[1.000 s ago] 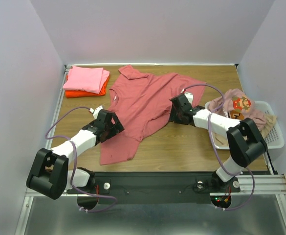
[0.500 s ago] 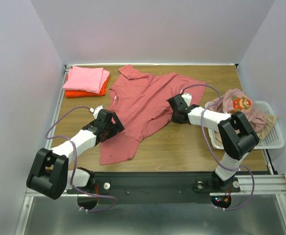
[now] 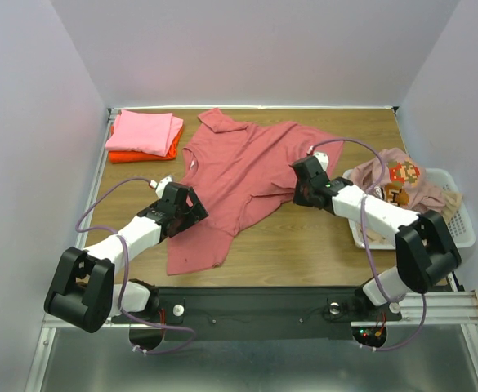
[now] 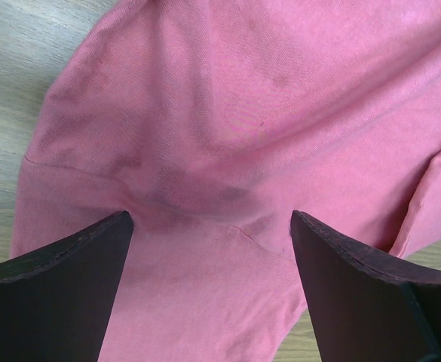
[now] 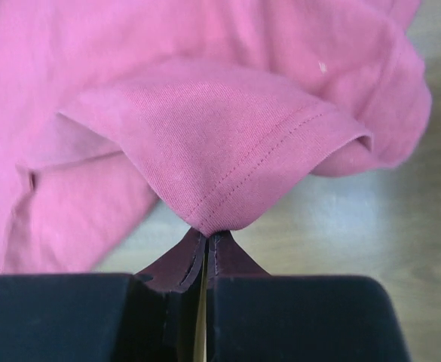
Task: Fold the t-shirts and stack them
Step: Flatten the tshirt out
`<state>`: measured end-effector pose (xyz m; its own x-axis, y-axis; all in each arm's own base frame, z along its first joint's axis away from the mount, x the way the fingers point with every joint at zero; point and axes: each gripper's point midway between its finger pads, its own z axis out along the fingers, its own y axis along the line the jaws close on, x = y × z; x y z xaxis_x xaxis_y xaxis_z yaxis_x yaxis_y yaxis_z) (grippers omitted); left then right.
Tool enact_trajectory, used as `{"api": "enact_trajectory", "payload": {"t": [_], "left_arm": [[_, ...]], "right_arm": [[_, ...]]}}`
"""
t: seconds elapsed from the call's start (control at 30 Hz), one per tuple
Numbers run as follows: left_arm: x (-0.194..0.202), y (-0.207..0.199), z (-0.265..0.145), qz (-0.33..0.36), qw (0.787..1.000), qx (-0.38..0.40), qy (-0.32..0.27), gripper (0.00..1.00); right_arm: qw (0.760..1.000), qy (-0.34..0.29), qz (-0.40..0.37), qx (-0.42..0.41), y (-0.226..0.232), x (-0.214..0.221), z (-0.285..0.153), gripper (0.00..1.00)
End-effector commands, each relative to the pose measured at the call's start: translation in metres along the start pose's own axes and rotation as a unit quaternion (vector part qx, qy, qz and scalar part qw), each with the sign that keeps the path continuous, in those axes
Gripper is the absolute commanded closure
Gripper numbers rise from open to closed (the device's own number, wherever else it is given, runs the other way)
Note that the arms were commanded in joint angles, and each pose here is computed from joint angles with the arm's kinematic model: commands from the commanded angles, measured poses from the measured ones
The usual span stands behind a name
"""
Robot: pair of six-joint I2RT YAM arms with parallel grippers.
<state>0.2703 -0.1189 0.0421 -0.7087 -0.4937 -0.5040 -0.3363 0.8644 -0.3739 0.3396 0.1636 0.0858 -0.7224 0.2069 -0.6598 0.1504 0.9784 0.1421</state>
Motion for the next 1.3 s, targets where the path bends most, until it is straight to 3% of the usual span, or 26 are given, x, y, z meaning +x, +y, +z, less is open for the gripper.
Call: {"api": "enact_trajectory", "payload": {"t": [0.0, 0.43, 0.57, 0.67, 0.73, 0.77, 0.87, 0.9, 1.07, 1.1, 1.27], "left_arm": [[-0.004, 0.002, -0.004, -0.001, 1.000, -0.003, -0.012, 0.02], [-0.004, 0.012, -0.015, -0.007, 0.999, -0.030, -0.007, 0.02], [-0.004, 0.015, -0.021, -0.013, 0.999, -0.040, -0.005, 0.02], [-0.008, 0.019, -0.023, -0.017, 0.998, -0.054, -0.013, 0.02], [-0.011, 0.023, -0.025, -0.019, 0.997, -0.067, -0.017, 0.02], [-0.013, 0.025, -0.026, -0.021, 0.996, -0.079, -0.020, 0.02], [-0.018, 0.022, -0.029, -0.024, 0.996, -0.079, -0.026, 0.02], [-0.022, 0.017, -0.030, -0.027, 0.997, -0.071, -0.029, 0.02], [-0.042, 0.001, -0.040, -0.039, 0.996, -0.050, -0.059, 0.02], [-0.047, -0.003, -0.041, -0.040, 0.996, -0.044, -0.064, 0.02], [-0.083, -0.053, -0.047, -0.015, 0.996, 0.016, -0.088, 0.01]], "right_arm": [[0.998, 0.055, -0.018, 0.011, -0.025, 0.032, -0.030, 1.00], [0.978, 0.159, 0.032, 0.131, -0.124, 0.116, -0.115, 1.00], [0.970, 0.202, 0.094, 0.095, -0.116, 0.144, -0.128, 1.00], [0.972, 0.181, 0.128, 0.076, -0.110, 0.135, -0.135, 0.99], [0.971, 0.166, 0.133, 0.106, -0.122, 0.128, -0.143, 0.91], [0.971, 0.167, 0.129, 0.116, -0.126, 0.127, -0.148, 0.70], [0.973, 0.164, 0.115, 0.112, -0.124, 0.117, -0.155, 0.38], [0.975, 0.165, 0.107, 0.101, -0.120, 0.113, -0.156, 0.33], [0.986, 0.148, 0.057, 0.049, -0.104, 0.093, -0.158, 0.15], [0.990, 0.124, 0.058, 0.025, -0.093, 0.080, -0.154, 0.00], [0.998, 0.041, 0.002, -0.048, -0.040, 0.018, -0.123, 0.00]]}}
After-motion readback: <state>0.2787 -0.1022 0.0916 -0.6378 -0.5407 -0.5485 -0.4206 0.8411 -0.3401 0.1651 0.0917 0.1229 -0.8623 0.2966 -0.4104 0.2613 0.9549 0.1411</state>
